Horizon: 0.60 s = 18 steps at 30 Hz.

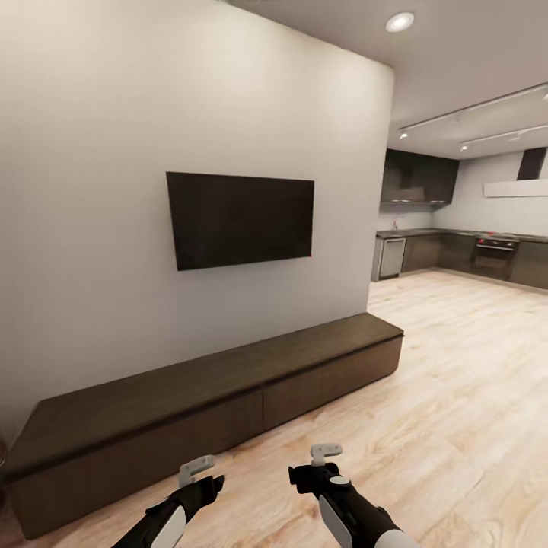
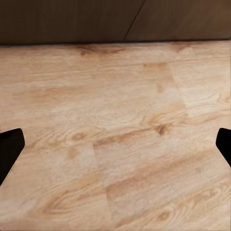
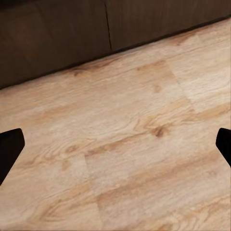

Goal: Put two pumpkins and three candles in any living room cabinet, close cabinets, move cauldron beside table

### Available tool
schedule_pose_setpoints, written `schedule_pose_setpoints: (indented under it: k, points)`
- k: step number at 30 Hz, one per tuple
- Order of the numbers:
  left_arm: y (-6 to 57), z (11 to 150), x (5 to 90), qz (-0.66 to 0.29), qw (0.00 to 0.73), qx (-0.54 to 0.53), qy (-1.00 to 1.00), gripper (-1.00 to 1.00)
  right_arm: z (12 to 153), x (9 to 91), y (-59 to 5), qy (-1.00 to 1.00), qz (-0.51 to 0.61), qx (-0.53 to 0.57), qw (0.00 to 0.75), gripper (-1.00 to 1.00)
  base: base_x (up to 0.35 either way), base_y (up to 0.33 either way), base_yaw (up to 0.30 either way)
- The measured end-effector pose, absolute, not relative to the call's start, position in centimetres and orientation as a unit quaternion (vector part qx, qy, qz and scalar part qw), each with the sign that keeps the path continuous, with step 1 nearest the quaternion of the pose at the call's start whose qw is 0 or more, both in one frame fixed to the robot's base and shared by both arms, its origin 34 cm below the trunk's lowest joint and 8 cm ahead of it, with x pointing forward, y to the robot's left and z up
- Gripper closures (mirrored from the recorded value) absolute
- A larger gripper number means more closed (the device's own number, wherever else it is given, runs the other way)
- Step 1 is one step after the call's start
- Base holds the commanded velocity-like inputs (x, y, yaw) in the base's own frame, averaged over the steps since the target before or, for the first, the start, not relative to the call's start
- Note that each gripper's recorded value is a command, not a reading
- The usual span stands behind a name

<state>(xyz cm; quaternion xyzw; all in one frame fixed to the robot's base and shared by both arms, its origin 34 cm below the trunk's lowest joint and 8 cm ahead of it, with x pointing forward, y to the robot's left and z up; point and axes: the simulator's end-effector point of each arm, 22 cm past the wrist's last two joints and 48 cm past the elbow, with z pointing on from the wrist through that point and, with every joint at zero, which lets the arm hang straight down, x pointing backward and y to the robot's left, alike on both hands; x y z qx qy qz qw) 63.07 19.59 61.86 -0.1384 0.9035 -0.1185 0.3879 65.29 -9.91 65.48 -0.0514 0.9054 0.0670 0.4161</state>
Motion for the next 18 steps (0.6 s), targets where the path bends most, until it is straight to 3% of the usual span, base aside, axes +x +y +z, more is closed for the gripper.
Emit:
schedule_pose_setpoints:
  k: [8, 18]
  points:
    - [19.56, 62.10, 63.16, -0.119, 0.390, -0.138, 0.903, -1.00, 65.74, 65.37, -9.91, 0.904, 0.067, -0.052, 0.418, -1.00, -0.006, 0.000, 0.253]
    - [19.58, 62.36, 63.26, -0.119, 0.393, -0.137, 0.902, -1.00, 66.01, 65.45, -9.91, 0.903, 0.067, -0.052, 0.421, -1.00, -0.131, -0.008, 0.253]
